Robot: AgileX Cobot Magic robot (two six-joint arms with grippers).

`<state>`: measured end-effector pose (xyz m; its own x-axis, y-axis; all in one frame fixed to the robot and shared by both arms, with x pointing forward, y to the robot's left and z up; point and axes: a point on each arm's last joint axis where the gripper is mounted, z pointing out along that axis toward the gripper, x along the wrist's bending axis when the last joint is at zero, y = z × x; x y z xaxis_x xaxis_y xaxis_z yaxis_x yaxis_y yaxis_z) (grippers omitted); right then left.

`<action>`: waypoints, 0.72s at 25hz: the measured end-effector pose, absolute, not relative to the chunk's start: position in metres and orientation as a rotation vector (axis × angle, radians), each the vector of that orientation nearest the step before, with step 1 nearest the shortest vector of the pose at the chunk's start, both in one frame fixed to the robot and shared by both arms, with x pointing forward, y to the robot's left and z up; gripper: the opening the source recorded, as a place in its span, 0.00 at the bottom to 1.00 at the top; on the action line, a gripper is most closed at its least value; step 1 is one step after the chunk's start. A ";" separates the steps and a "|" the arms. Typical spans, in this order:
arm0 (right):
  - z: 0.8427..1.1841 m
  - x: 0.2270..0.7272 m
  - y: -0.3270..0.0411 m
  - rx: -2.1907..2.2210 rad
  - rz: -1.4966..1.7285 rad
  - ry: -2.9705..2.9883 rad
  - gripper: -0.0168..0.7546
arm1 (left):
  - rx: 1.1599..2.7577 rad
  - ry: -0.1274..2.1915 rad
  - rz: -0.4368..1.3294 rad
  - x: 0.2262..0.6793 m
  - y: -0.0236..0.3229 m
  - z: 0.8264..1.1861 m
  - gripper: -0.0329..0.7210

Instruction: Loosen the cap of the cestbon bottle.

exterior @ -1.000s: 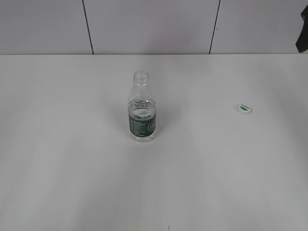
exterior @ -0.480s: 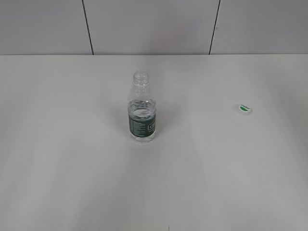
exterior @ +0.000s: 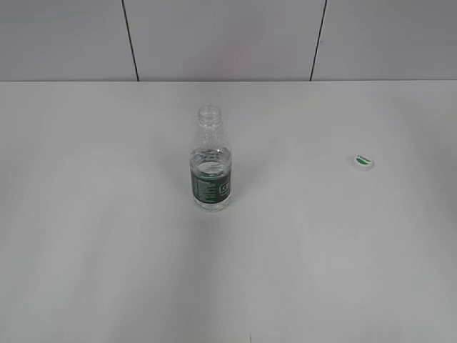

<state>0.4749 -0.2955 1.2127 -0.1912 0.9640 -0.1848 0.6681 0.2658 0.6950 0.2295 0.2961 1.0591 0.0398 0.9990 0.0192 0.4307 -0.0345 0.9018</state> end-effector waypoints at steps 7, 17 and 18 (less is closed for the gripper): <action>1.225 0.387 -0.297 1.340 0.768 1.766 0.70 | 1.568 1.488 0.959 0.230 0.296 1.059 0.83; 1.180 0.284 -0.300 1.261 0.831 1.634 0.70 | 1.568 1.488 0.959 0.230 0.296 1.059 0.83; 1.174 0.274 -0.300 1.252 0.842 1.618 0.70 | 1.568 1.488 0.959 0.230 0.296 1.059 0.83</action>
